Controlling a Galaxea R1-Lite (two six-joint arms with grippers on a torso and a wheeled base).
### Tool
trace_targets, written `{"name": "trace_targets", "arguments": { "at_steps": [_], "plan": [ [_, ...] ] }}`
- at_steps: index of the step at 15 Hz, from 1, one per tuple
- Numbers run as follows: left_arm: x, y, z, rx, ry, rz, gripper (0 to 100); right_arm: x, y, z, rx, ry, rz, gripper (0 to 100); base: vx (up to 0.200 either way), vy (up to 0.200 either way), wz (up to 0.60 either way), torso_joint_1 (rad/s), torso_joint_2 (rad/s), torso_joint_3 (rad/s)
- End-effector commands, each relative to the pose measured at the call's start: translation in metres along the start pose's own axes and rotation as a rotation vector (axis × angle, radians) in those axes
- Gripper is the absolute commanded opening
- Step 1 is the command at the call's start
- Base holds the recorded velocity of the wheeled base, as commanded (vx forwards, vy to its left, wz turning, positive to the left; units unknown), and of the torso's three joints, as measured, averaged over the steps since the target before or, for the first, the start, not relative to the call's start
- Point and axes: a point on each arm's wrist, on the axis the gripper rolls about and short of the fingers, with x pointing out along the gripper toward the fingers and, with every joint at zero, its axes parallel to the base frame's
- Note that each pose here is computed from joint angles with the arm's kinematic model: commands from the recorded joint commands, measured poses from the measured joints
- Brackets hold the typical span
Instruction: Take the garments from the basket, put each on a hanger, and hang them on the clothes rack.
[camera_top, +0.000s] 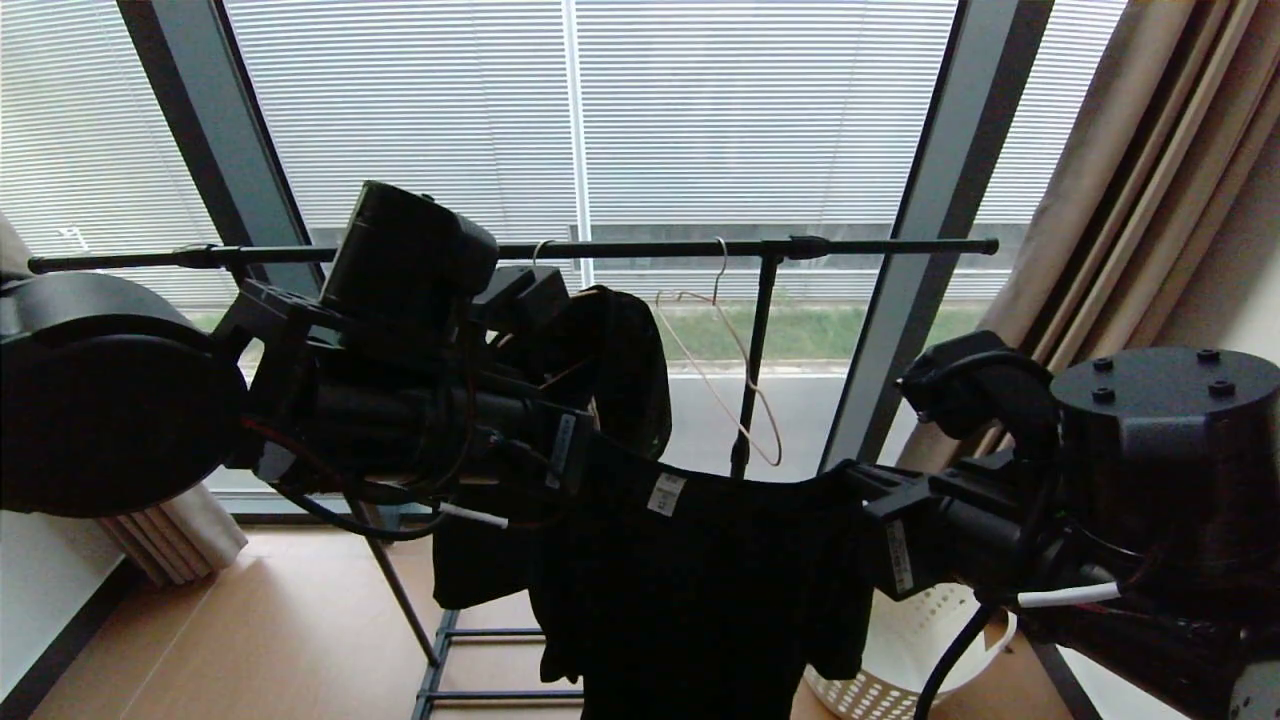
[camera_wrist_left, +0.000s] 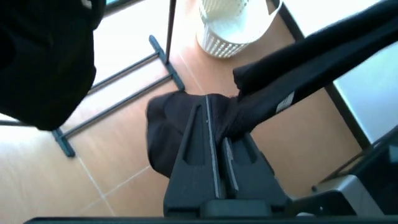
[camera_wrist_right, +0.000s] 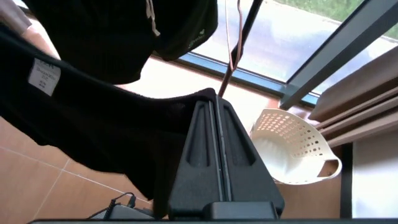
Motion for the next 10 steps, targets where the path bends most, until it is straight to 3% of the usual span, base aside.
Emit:
{"name": "trace_targets", "arguments": {
  "at_steps": [1,6,7,10],
  "plan": [
    [-0.004,-0.006,0.008,0.009,-0.036,-0.015,0,0.002,0.0,-0.006,-0.011,0.021,-0.002,0,0.0,0.0,0.0,0.0,0.0,0.0],
    [-0.009,-0.018,0.029,0.019,-0.117,-0.002,0,0.002,-0.001,-0.043,-0.055,0.101,0.096,0,0.0,0.0,0.0,0.0,0.0,0.0],
    [-0.009,-0.02,0.031,0.022,-0.126,0.008,0,0.006,0.002,-0.049,-0.065,0.11,0.112,100,0.0,0.0,0.0,0.0,0.0,0.0],
    [-0.007,-0.024,0.032,0.027,-0.13,0.022,0,0.003,0.005,-0.067,-0.128,0.13,0.215,100,0.0,0.0,0.0,0.0,0.0,0.0]
  ]
}}
